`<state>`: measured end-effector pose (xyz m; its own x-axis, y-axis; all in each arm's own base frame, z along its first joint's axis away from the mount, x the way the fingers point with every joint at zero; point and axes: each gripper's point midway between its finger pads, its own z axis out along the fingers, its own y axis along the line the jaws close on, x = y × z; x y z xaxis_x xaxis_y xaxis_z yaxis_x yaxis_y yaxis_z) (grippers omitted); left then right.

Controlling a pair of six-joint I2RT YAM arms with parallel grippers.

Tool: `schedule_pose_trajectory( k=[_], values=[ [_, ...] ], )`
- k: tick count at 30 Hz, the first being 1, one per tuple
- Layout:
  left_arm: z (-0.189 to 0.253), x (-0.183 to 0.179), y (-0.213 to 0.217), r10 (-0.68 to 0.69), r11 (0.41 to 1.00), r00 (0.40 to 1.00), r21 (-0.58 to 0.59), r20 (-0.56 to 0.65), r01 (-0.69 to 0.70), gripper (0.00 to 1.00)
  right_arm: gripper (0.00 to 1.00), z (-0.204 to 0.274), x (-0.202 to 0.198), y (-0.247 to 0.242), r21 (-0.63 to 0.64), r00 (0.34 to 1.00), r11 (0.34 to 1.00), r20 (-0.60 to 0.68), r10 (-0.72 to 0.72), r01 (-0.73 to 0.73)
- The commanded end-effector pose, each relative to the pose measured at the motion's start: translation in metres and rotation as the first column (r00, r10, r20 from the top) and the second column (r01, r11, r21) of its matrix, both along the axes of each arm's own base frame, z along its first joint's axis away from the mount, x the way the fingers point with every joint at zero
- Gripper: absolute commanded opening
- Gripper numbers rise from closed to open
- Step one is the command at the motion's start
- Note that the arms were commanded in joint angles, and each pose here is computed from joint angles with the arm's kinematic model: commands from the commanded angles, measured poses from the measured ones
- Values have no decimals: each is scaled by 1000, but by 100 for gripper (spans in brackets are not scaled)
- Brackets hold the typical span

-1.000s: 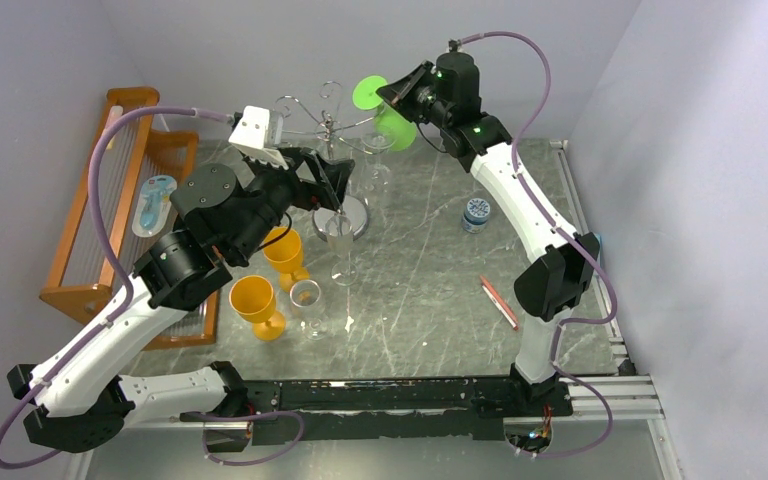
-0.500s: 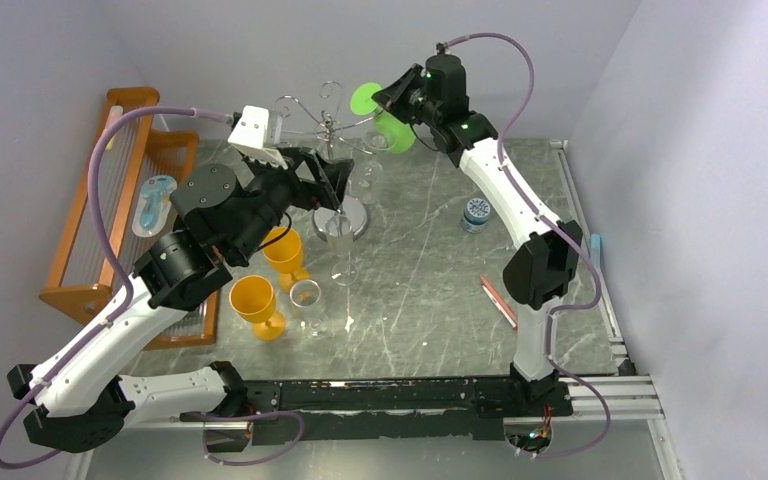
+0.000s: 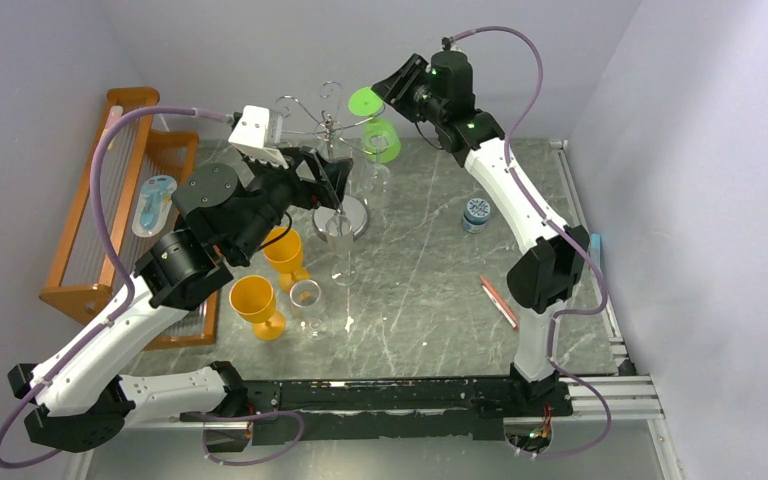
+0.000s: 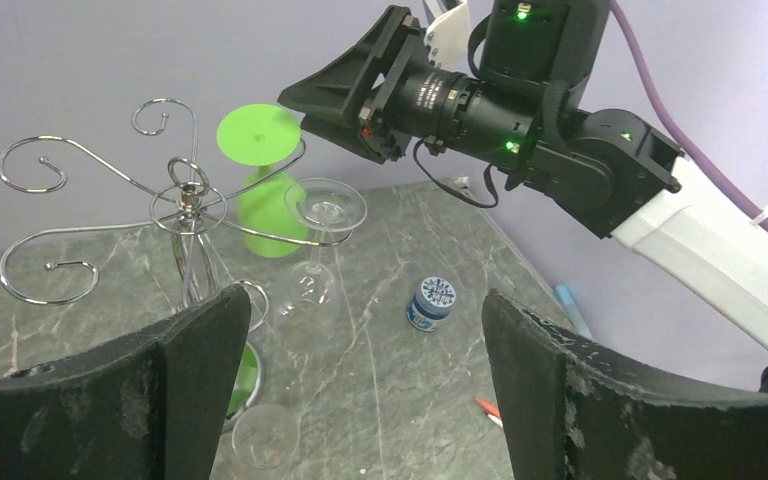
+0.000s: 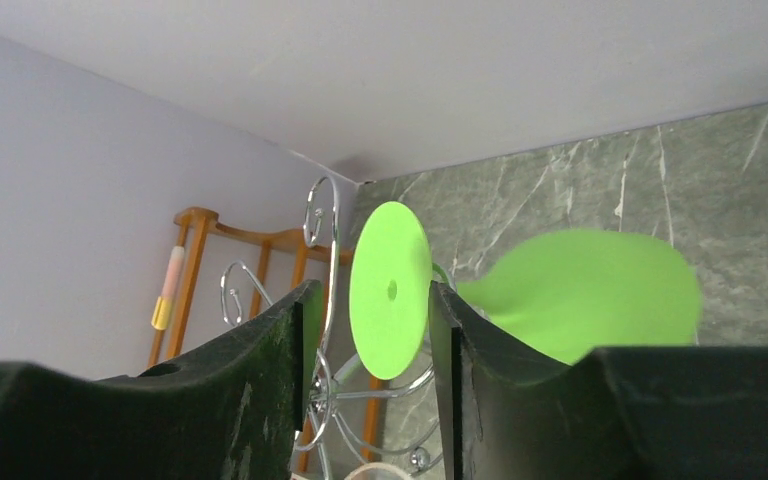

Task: Place the wine glass upside down on the wine glass rack

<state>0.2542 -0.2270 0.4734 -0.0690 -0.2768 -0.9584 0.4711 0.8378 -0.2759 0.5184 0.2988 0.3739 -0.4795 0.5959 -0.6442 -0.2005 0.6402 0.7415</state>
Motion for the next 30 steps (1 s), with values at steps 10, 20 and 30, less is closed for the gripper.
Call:
schedule_pose_trajectory(
  k=[10, 20, 30],
  values=[
    [5, -13, -16, -126, 992, 991, 28, 45, 125, 94, 52, 43, -46, -49, -63, 990, 993, 107, -96, 103],
    [7, -50, -60, -434, 901, 889, 84, 144, 426, 95, 55, 7, -140, -122, -191, 977, 960, 105, -187, 204],
    [-85, -24, -44, -281, 940, 959, 188, -47, 284, 95, 51, -72, -210, -147, -233, 986, 960, -29, -164, 153]
  ],
)
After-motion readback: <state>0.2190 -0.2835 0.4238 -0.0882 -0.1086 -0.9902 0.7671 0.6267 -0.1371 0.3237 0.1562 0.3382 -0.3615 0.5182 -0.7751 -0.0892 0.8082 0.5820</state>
